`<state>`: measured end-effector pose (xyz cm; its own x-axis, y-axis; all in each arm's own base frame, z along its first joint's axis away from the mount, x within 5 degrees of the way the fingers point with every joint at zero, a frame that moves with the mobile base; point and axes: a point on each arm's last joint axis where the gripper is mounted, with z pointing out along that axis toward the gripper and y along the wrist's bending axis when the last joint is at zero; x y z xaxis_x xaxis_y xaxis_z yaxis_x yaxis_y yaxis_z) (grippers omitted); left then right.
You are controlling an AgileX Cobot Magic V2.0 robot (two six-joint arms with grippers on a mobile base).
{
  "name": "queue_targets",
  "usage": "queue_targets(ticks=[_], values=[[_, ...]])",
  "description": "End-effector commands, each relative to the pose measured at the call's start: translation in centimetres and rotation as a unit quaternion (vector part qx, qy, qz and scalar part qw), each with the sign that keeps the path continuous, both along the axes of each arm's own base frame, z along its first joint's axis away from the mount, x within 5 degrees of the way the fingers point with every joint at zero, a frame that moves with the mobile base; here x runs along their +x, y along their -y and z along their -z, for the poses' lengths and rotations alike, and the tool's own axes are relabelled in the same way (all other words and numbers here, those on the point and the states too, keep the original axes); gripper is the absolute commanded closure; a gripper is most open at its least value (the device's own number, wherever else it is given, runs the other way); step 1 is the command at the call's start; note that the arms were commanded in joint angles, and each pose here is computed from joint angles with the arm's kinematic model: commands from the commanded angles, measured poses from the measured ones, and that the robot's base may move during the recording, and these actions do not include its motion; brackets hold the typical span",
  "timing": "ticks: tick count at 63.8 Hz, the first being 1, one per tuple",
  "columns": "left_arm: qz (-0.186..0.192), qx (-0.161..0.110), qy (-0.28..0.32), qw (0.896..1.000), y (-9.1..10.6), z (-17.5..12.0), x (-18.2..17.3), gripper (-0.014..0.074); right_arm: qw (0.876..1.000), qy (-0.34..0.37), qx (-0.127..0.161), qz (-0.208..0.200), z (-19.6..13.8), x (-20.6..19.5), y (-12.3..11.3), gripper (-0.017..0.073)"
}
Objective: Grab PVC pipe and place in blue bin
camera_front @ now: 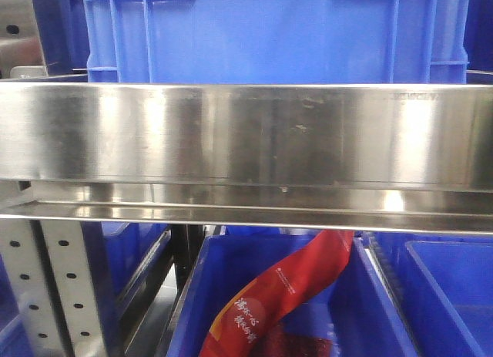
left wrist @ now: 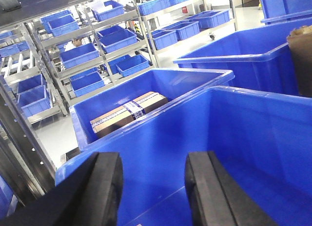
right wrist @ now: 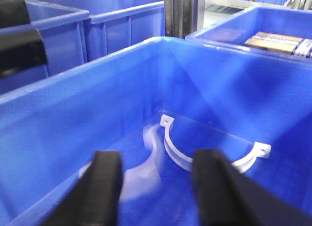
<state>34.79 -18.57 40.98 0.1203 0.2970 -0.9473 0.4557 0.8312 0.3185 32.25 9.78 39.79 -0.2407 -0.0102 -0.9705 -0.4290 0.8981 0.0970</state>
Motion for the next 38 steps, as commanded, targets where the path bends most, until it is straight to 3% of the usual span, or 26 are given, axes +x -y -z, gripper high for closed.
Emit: queue_targets(ticks=[1, 9, 13, 25, 38], values=[[0.001, -0.01, 0.013, 1.0, -0.2, -1.1, -0.6, 0.0403, 0.999, 0.033, 0.005, 0.007, -1.9, -1.1, 0.4, 0.0531], [0.001, -0.016, 0.024, 1.0, -0.6, -2.1, -1.3, 0.0597, 0.998, 0.054, 0.006, 0.007, -3.2, -2.3, 0.7, 0.0696], [0.002, -0.016, 0.023, 1.0, -0.9, -2.7, -1.8, 0.0708, 0.998, 0.064, 0.009, 0.006, -3.9, -2.9, 0.8, 0.0728], [0.004, -0.013, 0.019, 1.0, -1.6, -3.9, -3.2, 0.0704, 0.995, 0.102, -0.003, 0.002, -5.9, -5.4, 1.4, 0.0727], [0.007, -0.026, 0.028, 0.999, -2.5, -5.8, -5.2, 0.0704, 0.991, 0.137, 0.005, 0.002, -7.7, -8.6, 2.1, 0.0721]])
